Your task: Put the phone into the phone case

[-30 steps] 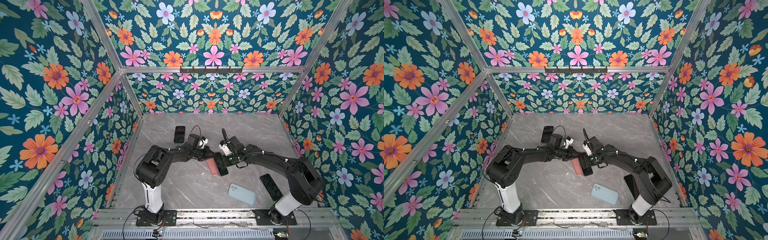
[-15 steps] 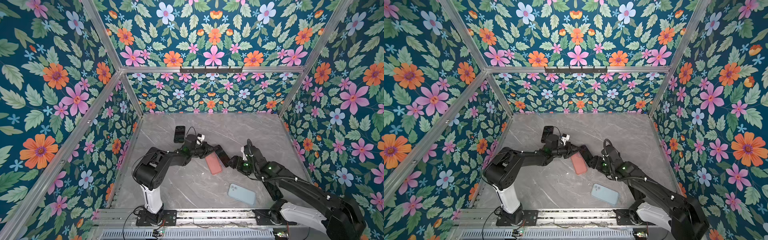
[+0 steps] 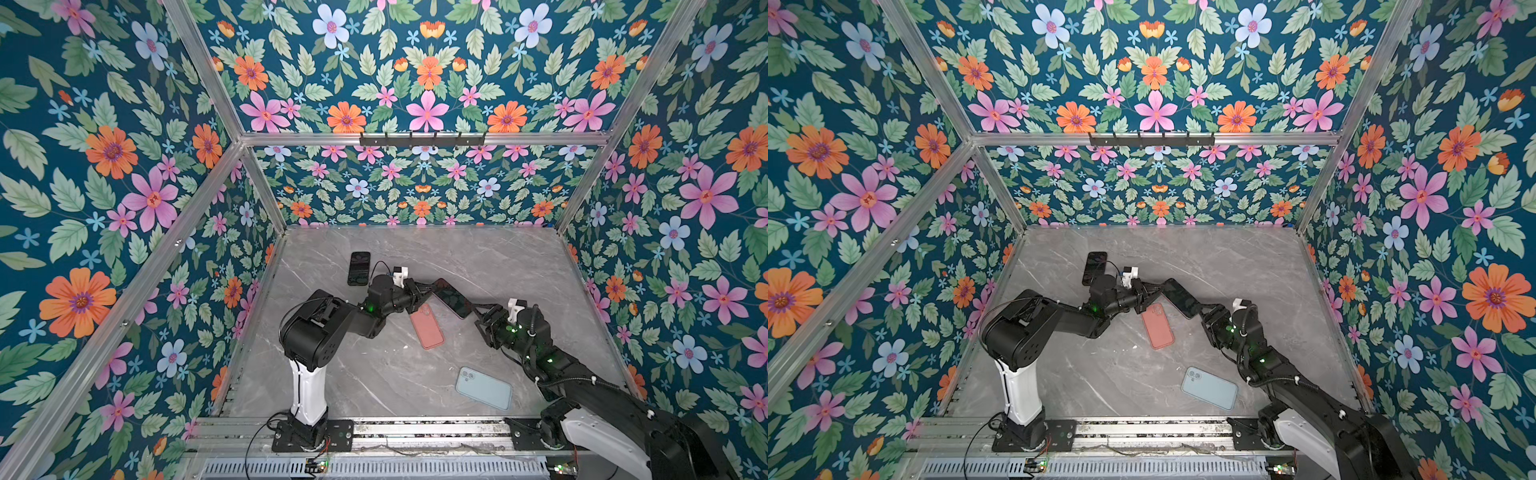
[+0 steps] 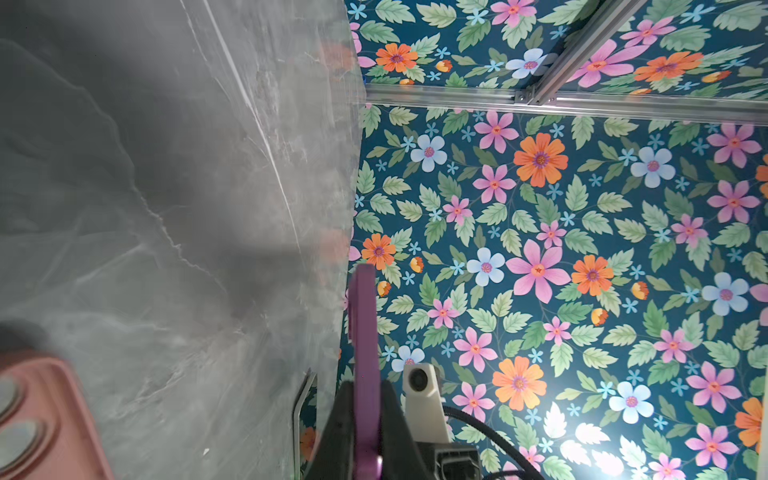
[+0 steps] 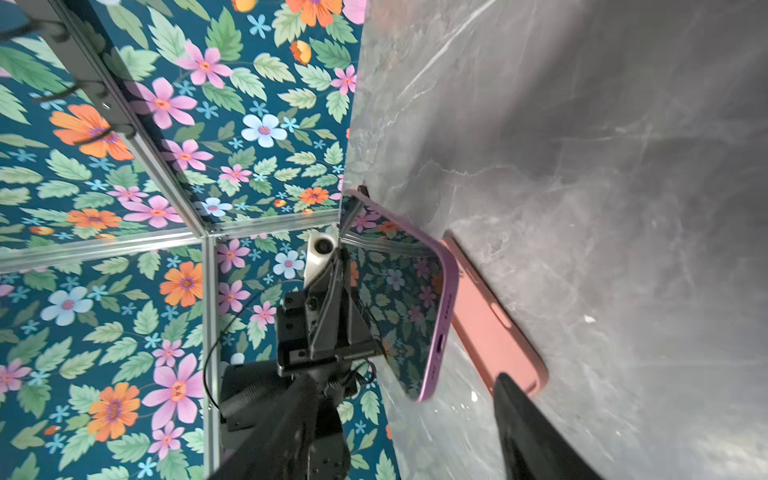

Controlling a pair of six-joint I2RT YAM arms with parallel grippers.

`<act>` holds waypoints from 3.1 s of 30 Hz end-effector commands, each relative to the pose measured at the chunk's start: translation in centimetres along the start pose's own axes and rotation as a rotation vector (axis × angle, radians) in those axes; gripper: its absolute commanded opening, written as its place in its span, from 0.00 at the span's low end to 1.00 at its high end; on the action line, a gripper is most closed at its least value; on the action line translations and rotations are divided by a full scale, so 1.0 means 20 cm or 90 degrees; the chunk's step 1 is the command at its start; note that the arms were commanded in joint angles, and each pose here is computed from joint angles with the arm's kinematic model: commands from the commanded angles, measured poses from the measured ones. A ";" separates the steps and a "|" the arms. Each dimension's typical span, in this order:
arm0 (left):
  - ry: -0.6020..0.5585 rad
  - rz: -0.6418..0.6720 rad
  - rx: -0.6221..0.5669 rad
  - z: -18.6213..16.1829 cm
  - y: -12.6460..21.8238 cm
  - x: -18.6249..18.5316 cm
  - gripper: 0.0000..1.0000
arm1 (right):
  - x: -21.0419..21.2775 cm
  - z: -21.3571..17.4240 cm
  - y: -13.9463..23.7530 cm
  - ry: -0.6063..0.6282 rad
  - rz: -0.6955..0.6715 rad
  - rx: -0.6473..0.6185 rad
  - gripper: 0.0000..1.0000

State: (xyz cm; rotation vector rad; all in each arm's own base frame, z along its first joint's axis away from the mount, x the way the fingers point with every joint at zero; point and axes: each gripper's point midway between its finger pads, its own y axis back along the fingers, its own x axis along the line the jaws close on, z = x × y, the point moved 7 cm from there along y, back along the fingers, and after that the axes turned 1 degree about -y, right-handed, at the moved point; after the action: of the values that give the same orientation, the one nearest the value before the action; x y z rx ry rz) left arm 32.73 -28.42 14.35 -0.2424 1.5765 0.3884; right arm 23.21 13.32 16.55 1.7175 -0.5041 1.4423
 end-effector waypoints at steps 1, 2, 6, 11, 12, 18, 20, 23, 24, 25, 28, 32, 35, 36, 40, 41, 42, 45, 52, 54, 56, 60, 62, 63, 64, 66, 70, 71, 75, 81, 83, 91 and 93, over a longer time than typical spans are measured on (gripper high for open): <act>-0.015 -0.068 0.000 0.00 0.01 -0.10 0.00 | 0.16 -0.01 -0.01 -0.005 0.133 0.037 0.66; -0.016 -0.068 -0.001 -0.01 0.01 -0.11 0.00 | 0.15 -0.01 -0.02 -0.003 0.132 0.036 0.65; -0.016 -0.068 0.002 -0.01 0.01 -0.10 0.00 | 0.14 0.01 -0.01 0.017 0.136 0.020 0.60; -0.009 -0.086 0.000 -0.01 0.02 -0.11 0.00 | 0.15 0.02 -0.02 0.039 0.142 0.020 0.51; -0.008 -0.089 0.000 -0.01 0.02 -0.11 0.00 | 0.14 0.02 -0.03 0.039 0.139 0.021 0.49; -0.005 -0.104 0.004 -0.02 0.03 -0.13 0.00 | 0.12 0.02 -0.07 0.042 0.143 0.036 0.40; -0.006 -0.106 0.004 -0.02 0.03 -0.13 0.00 | 0.13 0.02 -0.08 0.041 0.145 0.038 0.32; -0.007 -0.105 0.003 -0.02 0.04 -0.14 0.00 | 0.13 0.02 -0.09 0.041 0.143 0.036 0.23; -0.008 -0.105 0.002 -0.02 0.04 -0.14 0.00 | 0.13 0.02 -0.08 0.041 0.141 0.034 0.19; -0.008 -0.104 0.001 -0.02 0.04 -0.13 0.00 | 0.13 0.02 -0.08 0.042 0.138 0.032 0.17; -0.007 -0.102 0.000 -0.02 0.04 -0.13 0.00 | 0.12 0.02 -0.06 0.046 0.132 0.025 0.13; -0.007 -0.102 0.001 -0.01 0.03 -0.13 0.00 | 0.14 0.02 -0.04 0.057 0.132 0.020 0.08; -0.013 -0.101 0.002 -0.02 0.03 -0.13 0.12 | 0.16 0.02 -0.03 0.062 0.132 0.024 0.03; -0.016 -0.101 0.002 -0.02 0.03 -0.14 0.20 | 0.17 0.01 -0.03 0.063 0.132 0.026 0.02; -0.033 -0.077 0.007 -0.03 0.03 -0.14 0.43 | 0.18 0.01 -0.03 0.064 0.127 0.032 0.00; -0.041 -0.068 0.009 -0.03 0.04 -0.14 0.46 | 0.19 0.01 -0.04 0.066 0.119 0.035 0.00; -0.051 -0.051 0.012 -0.03 0.04 -0.13 0.48 | 0.19 0.01 -0.04 0.071 0.105 0.040 0.00; -0.089 0.025 0.012 -0.03 0.07 -0.10 0.52 | 0.17 0.01 -0.07 0.083 0.059 0.056 0.00; -0.189 0.237 0.014 0.01 0.11 -0.04 0.58 | 0.14 0.02 -0.17 0.084 0.043 0.114 0.00; -0.222 0.296 0.025 0.04 0.10 -0.04 0.61 | 0.13 0.01 -0.20 0.088 0.033 0.130 0.00; -0.250 0.357 0.037 0.06 0.10 -0.04 0.66 | 0.12 0.01 -0.22 0.096 0.023 0.143 0.00; -0.299 0.442 0.086 0.11 0.08 -0.02 0.73 | 0.10 0.03 -0.23 0.108 0.003 0.157 0.00; -0.309 0.447 0.115 0.12 0.04 -0.03 0.74 | 0.09 0.04 -0.23 0.117 -0.003 0.160 0.00; -0.314 0.451 0.126 0.12 0.03 -0.03 0.74 | 0.10 0.04 -0.24 0.124 -0.006 0.162 0.00; -0.320 0.457 0.135 0.12 0.02 -0.03 0.74 | 0.10 0.04 -0.24 0.132 -0.011 0.166 0.00; -0.337 0.478 0.144 0.13 0.01 -0.04 0.75 | 0.10 0.04 -0.24 0.140 -0.017 0.170 0.00; -0.362 0.504 0.180 0.14 -0.02 -0.03 0.75 | 0.08 0.04 -0.27 0.144 -0.029 0.182 0.00; -0.366 0.503 0.185 0.13 -0.03 -0.02 0.75 | 0.08 0.04 -0.27 0.142 -0.031 0.186 0.00; -0.386 0.521 0.190 0.15 -0.05 -0.02 0.75 | 0.06 0.05 -0.29 0.135 -0.028 0.197 0.00; -0.417 0.580 0.229 0.15 -0.06 0.04 0.74 | 0.05 0.06 -0.27 0.144 -0.042 0.197 0.00; -0.422 0.593 0.234 0.16 -0.05 0.05 0.73 | 0.05 0.07 -0.27 0.144 -0.046 0.196 0.00; -0.451 0.658 0.289 0.18 -0.05 0.11 0.72 | 0.03 0.08 -0.26 0.148 -0.050 0.200 0.00; -0.462 0.671 0.297 0.20 -0.05 0.11 0.73 | 0.03 0.08 -0.25 0.153 -0.052 0.199 0.00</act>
State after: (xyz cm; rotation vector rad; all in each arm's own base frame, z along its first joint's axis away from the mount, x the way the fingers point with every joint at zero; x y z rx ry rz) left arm 36.98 -28.45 12.26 0.9420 0.9420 0.7773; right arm 27.97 14.95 14.75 1.7633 -0.0728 1.6556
